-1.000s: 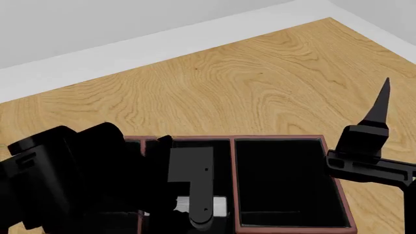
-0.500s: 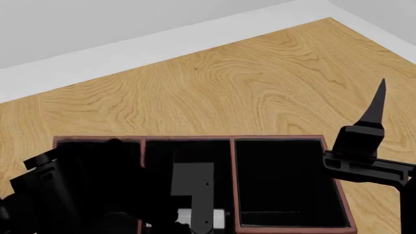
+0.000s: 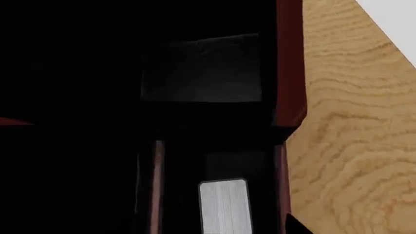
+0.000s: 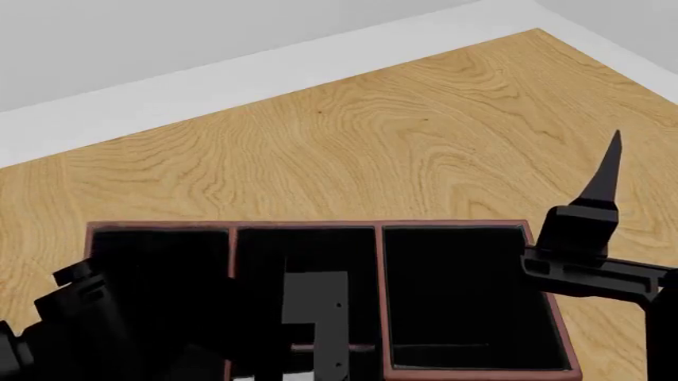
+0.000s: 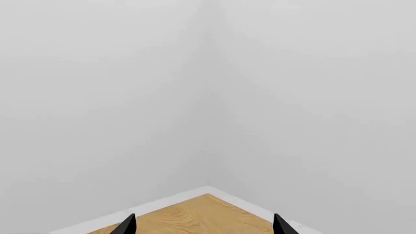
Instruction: Pick up the book and place it in the back compartment of the caddy.
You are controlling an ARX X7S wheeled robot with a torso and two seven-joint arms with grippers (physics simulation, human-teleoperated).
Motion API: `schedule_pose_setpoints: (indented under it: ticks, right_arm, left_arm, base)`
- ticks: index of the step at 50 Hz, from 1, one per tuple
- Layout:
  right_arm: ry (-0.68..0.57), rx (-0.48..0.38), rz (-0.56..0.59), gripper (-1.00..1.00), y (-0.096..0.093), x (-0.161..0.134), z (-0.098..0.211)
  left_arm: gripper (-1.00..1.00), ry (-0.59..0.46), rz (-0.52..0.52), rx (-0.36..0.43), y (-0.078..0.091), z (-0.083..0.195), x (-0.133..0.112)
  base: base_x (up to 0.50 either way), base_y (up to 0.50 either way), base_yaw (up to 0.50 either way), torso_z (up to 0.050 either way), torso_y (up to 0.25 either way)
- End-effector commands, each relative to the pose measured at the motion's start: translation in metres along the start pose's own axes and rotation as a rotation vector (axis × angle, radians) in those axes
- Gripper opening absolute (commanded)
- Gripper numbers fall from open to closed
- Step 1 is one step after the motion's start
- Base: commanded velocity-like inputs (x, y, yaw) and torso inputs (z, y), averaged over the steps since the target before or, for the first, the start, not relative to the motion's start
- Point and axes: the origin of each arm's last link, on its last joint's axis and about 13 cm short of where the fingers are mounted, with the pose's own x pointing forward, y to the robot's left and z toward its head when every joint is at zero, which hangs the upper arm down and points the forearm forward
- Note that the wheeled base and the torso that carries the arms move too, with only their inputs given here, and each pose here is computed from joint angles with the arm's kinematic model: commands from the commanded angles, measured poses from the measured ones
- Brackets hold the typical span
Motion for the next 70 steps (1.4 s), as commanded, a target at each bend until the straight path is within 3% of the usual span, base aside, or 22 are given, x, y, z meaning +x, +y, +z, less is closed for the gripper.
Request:
schedule_pose_setpoints:
  ticks: [1, 16, 55, 70]
  right_arm:
    - [0.000, 0.000, 0.001, 1.00, 0.000, 0.000, 0.000]
    - [0.001, 0.002, 0.001, 1.00, 0.000, 0.000, 0.001]
    - [-0.015, 0.016, 0.004, 1.00, 0.000, -0.003, 0.006]
    - [-0.021, 0.021, 0.016, 1.00, 0.002, -0.002, 0.006]
  left_arm:
    - [1.00, -0.008, 0.022, -0.006, 0.003, 0.001, -0.003]
    - [1.00, -0.006, 0.027, 0.000, 0.002, 0.002, -0.004]
    - [1.00, -0.033, 0.138, 0.010, 0.005, 0.020, -0.049]
    - [1.00, -0.186, 0.294, -0.015, 0.006, 0.016, -0.054]
  base:
    - [0.00, 0.00, 0.00, 0.000, 0.000]
    - [0.00, 0.00, 0.00, 0.000, 0.000]
    - [0.00, 0.00, 0.00, 0.000, 0.000]
    - [0.00, 0.00, 0.00, 0.000, 0.000]
